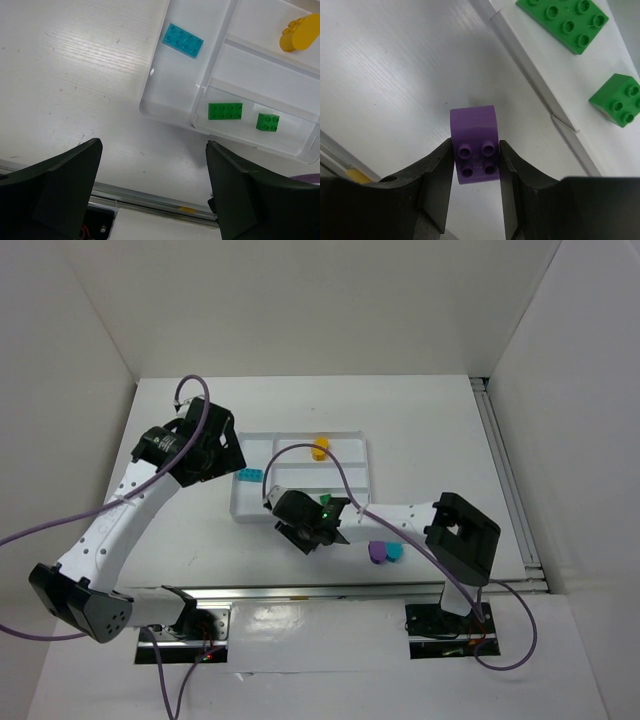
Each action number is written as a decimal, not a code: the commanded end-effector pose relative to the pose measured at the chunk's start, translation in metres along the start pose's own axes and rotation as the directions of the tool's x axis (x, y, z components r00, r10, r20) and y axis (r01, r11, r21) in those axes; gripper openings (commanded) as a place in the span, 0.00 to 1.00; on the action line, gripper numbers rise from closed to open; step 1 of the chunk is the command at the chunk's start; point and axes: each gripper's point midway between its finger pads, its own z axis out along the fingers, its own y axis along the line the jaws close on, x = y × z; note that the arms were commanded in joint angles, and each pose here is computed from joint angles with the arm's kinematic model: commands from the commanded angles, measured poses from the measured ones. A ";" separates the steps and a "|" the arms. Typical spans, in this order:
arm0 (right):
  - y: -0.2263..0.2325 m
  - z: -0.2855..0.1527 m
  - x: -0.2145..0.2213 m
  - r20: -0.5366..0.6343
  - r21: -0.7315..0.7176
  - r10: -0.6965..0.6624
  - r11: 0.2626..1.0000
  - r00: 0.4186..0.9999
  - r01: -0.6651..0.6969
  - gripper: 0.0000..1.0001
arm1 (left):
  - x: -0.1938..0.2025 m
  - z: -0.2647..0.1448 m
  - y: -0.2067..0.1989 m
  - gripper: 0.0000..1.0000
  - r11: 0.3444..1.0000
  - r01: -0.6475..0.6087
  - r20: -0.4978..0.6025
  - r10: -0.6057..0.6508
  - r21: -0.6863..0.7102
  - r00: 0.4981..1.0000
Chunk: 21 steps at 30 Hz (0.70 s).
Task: Sort the legos into containers by color
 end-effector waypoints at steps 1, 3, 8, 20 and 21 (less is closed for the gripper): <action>-0.006 -0.030 -0.026 0.098 0.013 0.085 0.996 0.992 -0.086 0.28 | 0.000 0.004 -0.009 0.97 0.998 -0.043 -0.017 0.043 0.039 0.999; -0.011 -0.049 -0.033 0.123 0.006 0.149 0.989 0.981 -0.151 0.27 | 0.020 0.006 -0.031 1.00 0.964 -0.173 -0.096 0.195 0.201 0.976; -0.047 -0.097 -0.052 0.200 -0.186 0.426 0.901 0.882 -0.393 0.25 | 0.043 0.006 -0.065 1.00 0.863 -0.270 -0.118 0.349 0.428 0.930; -0.120 -0.195 -0.084 0.335 -0.561 0.705 0.682 0.625 -0.469 0.24 | 0.054 -0.088 -0.157 1.00 0.195 -0.167 0.078 0.395 0.966 0.915; -0.121 -0.196 -0.084 0.327 -0.570 0.714 0.672 0.620 -0.473 0.24 | 0.055 -0.088 -0.161 1.00 0.163 -0.157 0.082 0.395 0.974 0.915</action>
